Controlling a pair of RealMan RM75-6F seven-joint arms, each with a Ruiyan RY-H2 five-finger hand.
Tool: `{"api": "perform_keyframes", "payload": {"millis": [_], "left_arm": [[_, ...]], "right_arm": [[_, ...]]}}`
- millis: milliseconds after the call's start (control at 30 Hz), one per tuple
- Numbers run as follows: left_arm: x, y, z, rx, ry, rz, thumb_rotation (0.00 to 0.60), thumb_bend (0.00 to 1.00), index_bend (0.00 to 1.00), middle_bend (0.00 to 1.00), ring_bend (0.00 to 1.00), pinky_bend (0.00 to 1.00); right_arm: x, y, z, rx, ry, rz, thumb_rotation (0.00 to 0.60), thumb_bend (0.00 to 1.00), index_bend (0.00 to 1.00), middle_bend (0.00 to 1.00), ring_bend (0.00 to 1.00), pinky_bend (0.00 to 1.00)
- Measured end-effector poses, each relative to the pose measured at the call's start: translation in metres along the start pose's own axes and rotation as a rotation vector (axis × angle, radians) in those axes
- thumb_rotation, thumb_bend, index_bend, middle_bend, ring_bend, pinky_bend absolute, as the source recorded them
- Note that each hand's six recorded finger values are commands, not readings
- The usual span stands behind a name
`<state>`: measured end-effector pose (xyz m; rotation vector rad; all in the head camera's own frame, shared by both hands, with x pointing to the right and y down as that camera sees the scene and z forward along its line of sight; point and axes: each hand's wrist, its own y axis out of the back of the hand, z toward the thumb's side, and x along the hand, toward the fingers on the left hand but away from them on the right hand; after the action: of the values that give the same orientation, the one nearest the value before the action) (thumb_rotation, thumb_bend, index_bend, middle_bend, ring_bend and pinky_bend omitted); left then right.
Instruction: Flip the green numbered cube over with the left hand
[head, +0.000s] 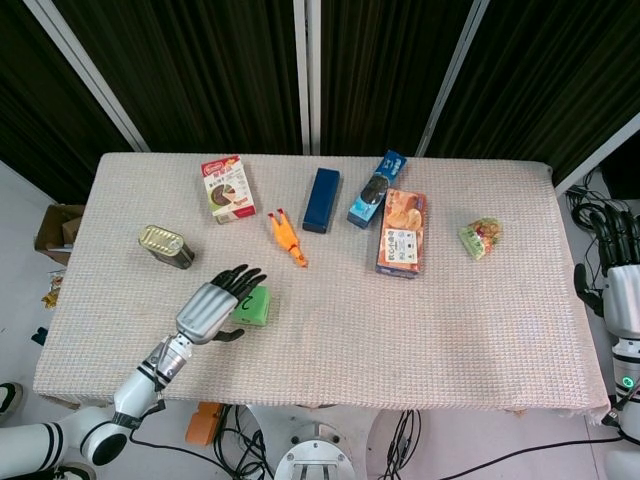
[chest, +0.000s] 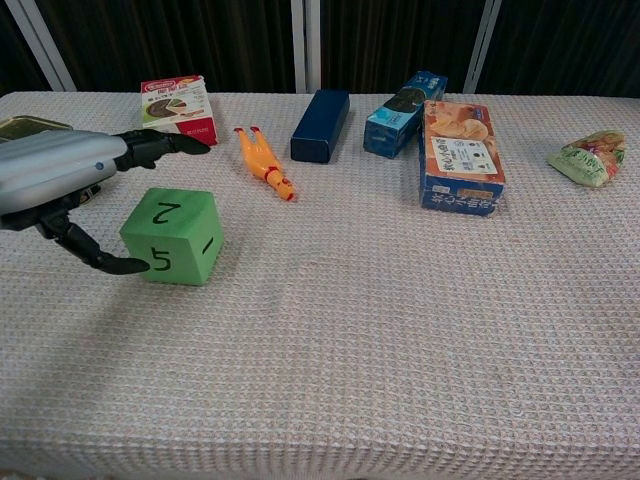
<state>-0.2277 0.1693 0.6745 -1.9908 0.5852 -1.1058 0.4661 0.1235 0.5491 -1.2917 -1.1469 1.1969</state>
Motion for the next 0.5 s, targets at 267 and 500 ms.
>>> {"api": "perform_keyframes", "payload": {"millis": [267, 500], "left_arm": [[0.019, 0.006, 0.006, 0.14, 0.074, -0.116, 0.6, 0.17, 0.04, 0.15, 0.0, 0.17], [0.034, 0.014, 0.023, 0.119, 0.063, -0.164, 0.6, 0.17, 0.04, 0.18, 0.0, 0.17]], "right_arm": [[0.0, -0.004, -0.004, -0.007, -0.012, 0.01, 0.6, 0.43, 0.0, 0.0, 0.0, 0.0], [-0.002, -0.007, -0.007, -0.003, -0.021, 0.023, 0.6, 0.43, 0.0, 0.0, 0.0, 0.0]]}}
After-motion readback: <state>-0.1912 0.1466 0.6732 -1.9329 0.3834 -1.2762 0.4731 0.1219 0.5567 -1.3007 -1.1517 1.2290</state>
